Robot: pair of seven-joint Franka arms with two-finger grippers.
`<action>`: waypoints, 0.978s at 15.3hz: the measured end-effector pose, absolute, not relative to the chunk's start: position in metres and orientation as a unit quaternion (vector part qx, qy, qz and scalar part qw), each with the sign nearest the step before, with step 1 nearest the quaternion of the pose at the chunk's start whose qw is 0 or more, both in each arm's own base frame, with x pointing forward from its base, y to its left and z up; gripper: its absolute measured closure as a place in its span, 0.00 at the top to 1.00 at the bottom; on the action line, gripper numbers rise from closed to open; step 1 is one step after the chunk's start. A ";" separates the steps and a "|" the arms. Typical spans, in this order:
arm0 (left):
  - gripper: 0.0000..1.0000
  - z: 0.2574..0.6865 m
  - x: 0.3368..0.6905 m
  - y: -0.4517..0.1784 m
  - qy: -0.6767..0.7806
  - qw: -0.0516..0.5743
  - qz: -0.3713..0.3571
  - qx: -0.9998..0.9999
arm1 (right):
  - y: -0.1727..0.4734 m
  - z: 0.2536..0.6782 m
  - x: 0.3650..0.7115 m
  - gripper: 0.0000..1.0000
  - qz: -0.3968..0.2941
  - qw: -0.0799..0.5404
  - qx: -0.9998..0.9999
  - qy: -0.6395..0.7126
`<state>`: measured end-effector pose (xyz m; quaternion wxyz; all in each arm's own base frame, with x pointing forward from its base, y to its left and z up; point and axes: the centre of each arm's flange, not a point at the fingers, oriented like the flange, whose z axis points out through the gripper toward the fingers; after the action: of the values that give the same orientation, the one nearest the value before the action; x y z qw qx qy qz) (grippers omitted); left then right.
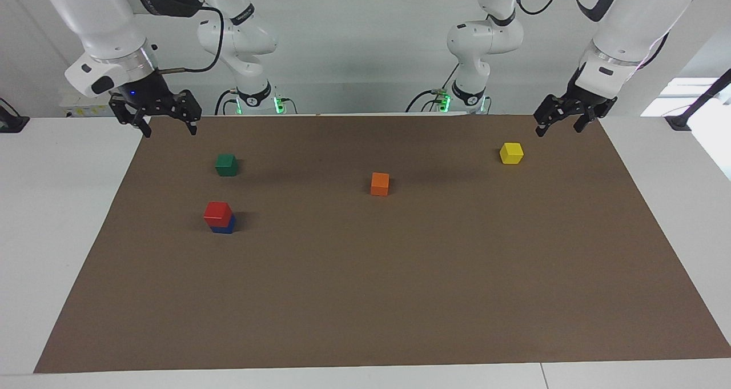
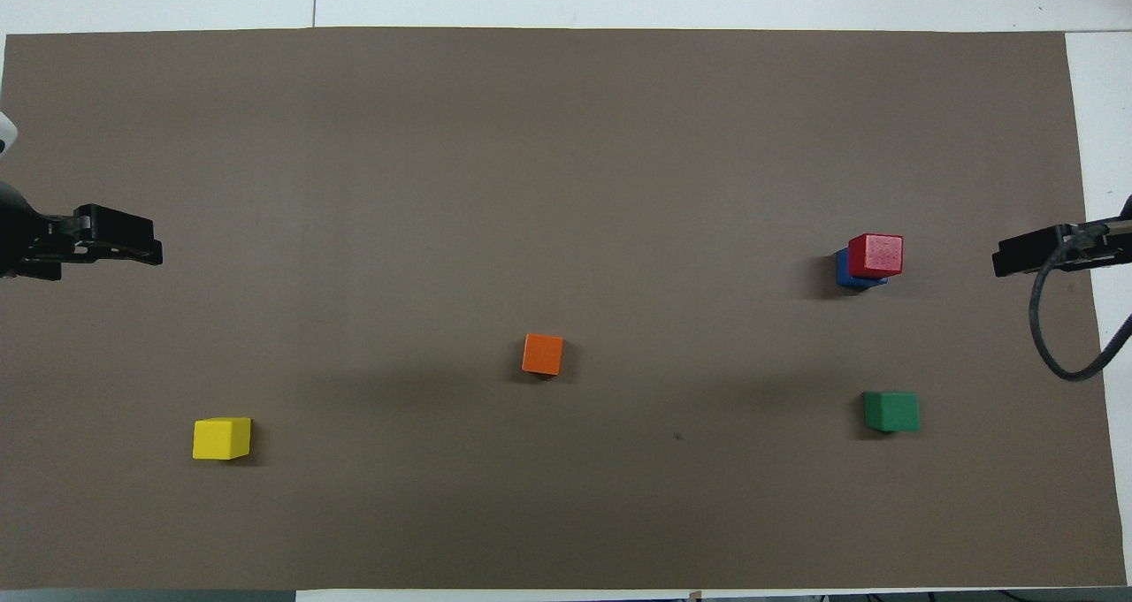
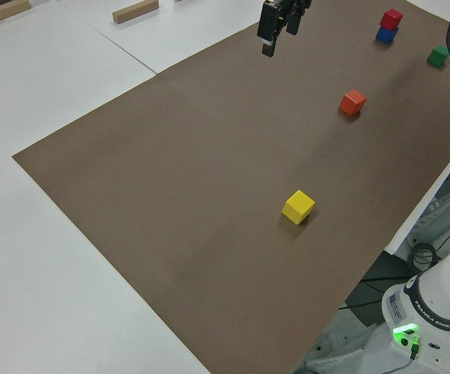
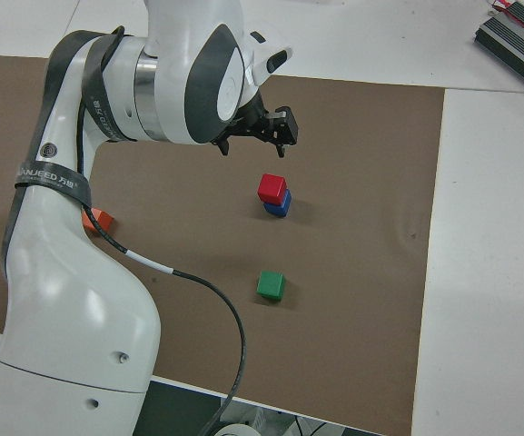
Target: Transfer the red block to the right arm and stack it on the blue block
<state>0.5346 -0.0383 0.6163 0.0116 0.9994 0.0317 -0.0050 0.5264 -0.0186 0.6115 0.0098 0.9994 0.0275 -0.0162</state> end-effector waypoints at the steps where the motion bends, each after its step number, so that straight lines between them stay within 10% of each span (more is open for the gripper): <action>1: 1.00 0.616 0.535 -0.038 0.032 0.012 -0.005 0.999 | -0.018 0.610 0.522 1.00 -0.020 0.010 0.999 0.027; 15: 1.00 0.616 0.535 -0.038 0.032 0.012 -0.005 0.999 | -0.026 0.622 0.499 1.00 -0.009 0.011 1.000 0.020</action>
<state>0.5346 -0.0383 0.6163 0.0116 0.9994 0.0317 -0.0050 0.4995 -0.0256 0.6225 0.0107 0.9997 0.0200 -0.0089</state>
